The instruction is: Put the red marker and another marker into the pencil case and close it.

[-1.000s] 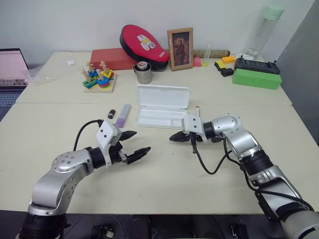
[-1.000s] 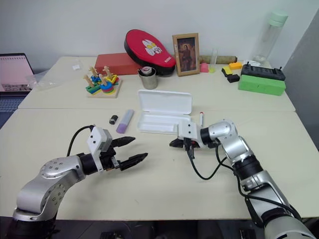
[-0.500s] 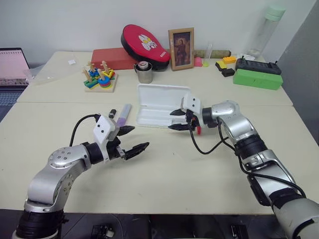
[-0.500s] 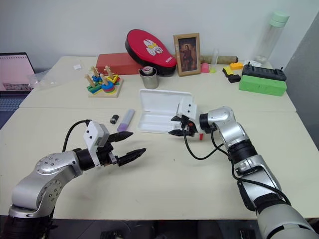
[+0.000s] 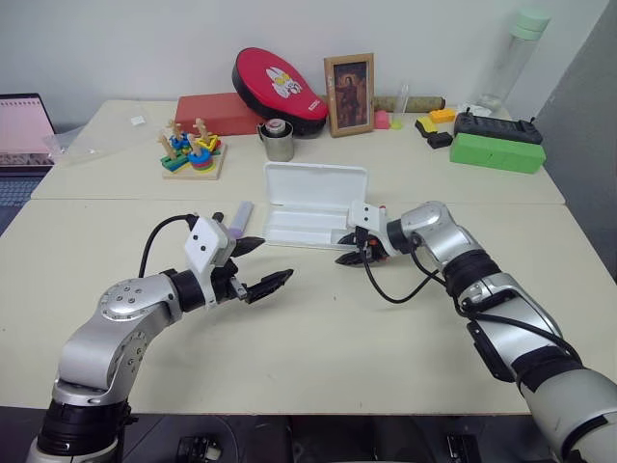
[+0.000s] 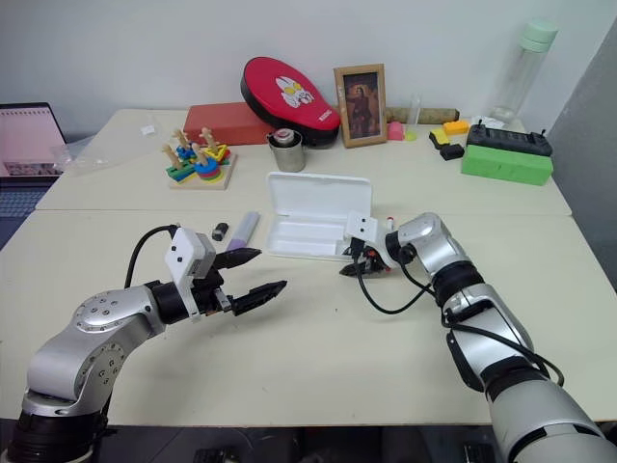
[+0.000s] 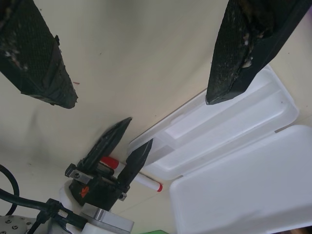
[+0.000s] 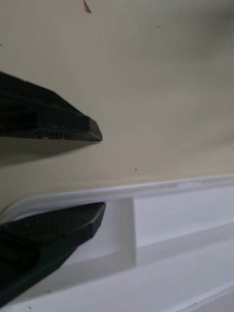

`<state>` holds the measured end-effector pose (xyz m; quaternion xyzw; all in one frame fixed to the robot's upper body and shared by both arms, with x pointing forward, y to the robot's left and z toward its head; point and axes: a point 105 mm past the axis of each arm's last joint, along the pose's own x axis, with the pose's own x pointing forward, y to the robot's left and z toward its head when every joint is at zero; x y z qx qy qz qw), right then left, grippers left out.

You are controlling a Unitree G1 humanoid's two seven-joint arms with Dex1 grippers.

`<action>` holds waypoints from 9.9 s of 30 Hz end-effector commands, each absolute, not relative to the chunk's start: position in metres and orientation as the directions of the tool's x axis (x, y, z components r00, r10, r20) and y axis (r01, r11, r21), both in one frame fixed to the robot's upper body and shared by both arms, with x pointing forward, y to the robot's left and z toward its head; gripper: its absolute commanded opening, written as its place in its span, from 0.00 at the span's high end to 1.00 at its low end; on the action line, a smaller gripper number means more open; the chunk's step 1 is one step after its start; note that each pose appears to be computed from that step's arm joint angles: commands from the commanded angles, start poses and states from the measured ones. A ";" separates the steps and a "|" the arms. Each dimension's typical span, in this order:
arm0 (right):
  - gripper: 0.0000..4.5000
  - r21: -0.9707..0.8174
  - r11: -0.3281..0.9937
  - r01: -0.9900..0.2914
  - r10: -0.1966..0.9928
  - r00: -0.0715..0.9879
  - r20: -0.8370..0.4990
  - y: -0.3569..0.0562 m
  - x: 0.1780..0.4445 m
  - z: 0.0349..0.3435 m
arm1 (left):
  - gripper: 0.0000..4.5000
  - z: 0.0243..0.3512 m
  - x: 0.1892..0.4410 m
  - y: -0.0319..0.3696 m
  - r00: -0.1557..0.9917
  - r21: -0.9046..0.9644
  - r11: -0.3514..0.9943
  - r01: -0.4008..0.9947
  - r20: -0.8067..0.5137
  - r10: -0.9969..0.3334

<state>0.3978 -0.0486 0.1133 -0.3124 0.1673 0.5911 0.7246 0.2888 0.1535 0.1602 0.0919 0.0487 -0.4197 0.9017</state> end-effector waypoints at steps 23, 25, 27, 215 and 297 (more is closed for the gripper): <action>0.99 -0.332 -0.173 -0.927 0.821 0.050 -0.569 -0.031 0.325 0.128 | 0.00 0.165 0.263 0.175 0.675 0.143 0.660 0.737 -0.187 -0.714; 0.99 -0.320 -0.177 -0.931 0.815 0.044 -0.578 -0.030 0.316 0.124 | 0.00 0.162 0.258 0.173 0.668 0.133 0.656 0.743 -0.200 -0.717; 0.99 -0.307 -0.173 -0.936 0.806 0.045 -0.591 -0.029 0.309 0.114 | 0.00 0.159 0.254 0.172 0.663 0.125 0.652 0.747 -0.210 -0.719; 0.00 -0.417 0.275 -0.866 0.961 0.265 0.083 0.002 0.329 0.284 | 0.73 0.113 0.377 0.227 0.895 0.063 0.938 0.342 -0.327 -0.304; 0.00 -0.287 0.141 -0.947 0.974 0.185 -0.129 -0.072 0.270 0.239 | 0.01 0.220 0.313 0.155 0.392 0.340 0.300 0.891 -0.247 -0.886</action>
